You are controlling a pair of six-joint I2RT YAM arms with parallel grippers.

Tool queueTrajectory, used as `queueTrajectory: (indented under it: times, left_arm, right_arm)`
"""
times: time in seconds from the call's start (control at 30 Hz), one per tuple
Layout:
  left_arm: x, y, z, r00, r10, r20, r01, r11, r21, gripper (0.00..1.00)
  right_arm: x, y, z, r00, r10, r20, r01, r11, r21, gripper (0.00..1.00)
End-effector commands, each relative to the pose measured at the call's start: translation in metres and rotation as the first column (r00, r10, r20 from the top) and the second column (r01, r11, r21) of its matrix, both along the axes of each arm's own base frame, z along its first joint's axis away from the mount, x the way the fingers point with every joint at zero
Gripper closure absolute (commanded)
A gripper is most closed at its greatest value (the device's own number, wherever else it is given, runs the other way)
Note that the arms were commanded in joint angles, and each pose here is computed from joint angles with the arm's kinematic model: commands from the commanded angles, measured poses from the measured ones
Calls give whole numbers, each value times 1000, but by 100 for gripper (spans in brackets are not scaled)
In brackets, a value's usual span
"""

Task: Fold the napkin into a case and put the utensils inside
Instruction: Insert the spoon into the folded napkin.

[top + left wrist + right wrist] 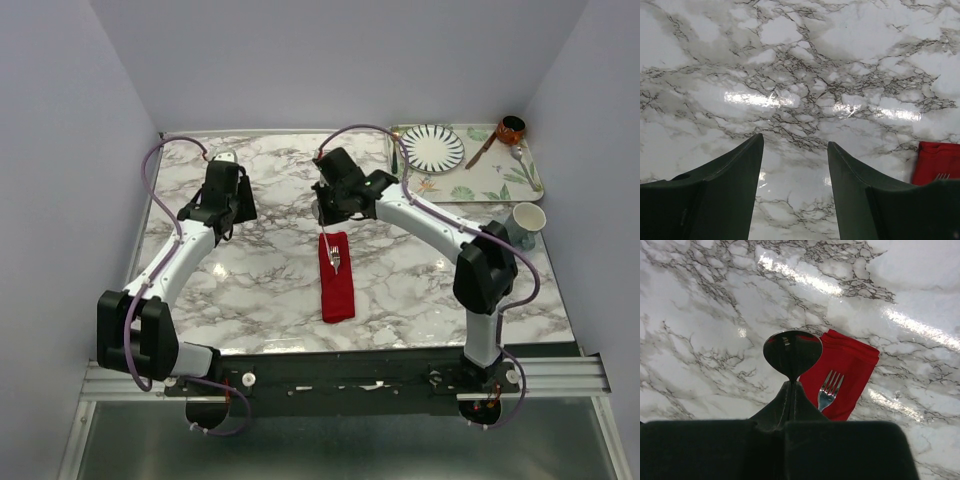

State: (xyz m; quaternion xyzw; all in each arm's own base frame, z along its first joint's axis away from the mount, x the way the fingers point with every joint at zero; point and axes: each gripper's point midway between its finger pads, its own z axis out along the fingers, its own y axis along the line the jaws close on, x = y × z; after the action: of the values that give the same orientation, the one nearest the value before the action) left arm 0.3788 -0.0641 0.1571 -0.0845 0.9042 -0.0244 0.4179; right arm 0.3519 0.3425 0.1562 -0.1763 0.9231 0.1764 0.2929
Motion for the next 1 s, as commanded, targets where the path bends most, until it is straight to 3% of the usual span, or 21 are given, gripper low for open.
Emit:
queueTrajectory:
  times: [0.0,0.17,0.43,0.97]
  left_arm:
    - [-5,4,11,998,22,52,-21,1000,-20,34]
    - [-7,6,11,999,20,48,-20,1000,-14,34]
    - [-6,4,7,999,21,46,-20,999,-29,34]
    - [-17,6,2,999,23,41,-22,999,-30,34]
  right_arm:
    - [6,17,-18,997,-83,3,83,996,-23,99]
    - [-1,17,-38,990,-132,-40,130,990,-45,99]
    - [7,13,-54,983,-185,5,185,977,-106,99]
    - [-16,4,-90,981,-194,-14,188,964,-185,100]
